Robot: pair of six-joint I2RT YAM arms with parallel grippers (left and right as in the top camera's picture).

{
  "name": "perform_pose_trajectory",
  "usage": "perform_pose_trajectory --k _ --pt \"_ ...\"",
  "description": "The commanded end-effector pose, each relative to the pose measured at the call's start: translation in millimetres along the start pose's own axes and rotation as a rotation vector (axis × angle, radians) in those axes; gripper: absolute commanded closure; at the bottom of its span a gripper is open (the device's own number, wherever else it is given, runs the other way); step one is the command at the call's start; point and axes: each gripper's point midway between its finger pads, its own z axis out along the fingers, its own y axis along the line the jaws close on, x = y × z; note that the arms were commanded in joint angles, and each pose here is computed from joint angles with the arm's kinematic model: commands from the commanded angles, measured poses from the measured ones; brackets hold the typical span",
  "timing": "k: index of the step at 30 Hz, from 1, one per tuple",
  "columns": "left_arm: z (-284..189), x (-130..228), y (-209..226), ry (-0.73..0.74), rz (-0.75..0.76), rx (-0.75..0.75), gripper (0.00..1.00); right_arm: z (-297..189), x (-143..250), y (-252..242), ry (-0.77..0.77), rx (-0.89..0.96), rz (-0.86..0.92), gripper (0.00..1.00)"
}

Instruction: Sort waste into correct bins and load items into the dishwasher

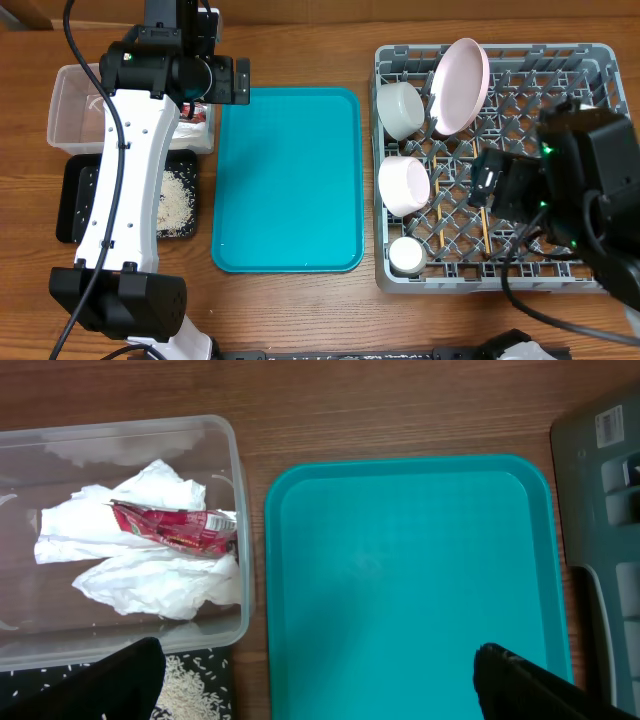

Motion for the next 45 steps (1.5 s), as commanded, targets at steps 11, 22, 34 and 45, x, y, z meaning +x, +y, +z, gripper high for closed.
perform_pose_trajectory --k 11,22,34,45 --pt "-8.3 -7.0 1.6 -0.029 -0.006 -0.011 0.00 -8.3 -42.9 -26.3 -0.422 -0.075 -0.117 0.00" --pt "-8.3 -7.0 1.6 -0.029 -0.006 -0.011 0.00 63.0 4.9 -38.4 -0.720 -0.200 -0.104 0.00" --pt "-8.3 -7.0 1.6 -0.029 -0.006 -0.010 0.00 116.2 48.7 -41.2 -0.995 -0.308 -0.123 0.00" --pt "-8.3 -7.0 1.6 -0.029 -0.006 -0.011 0.00 147.5 73.6 -47.5 -0.958 -0.301 -0.119 0.00"
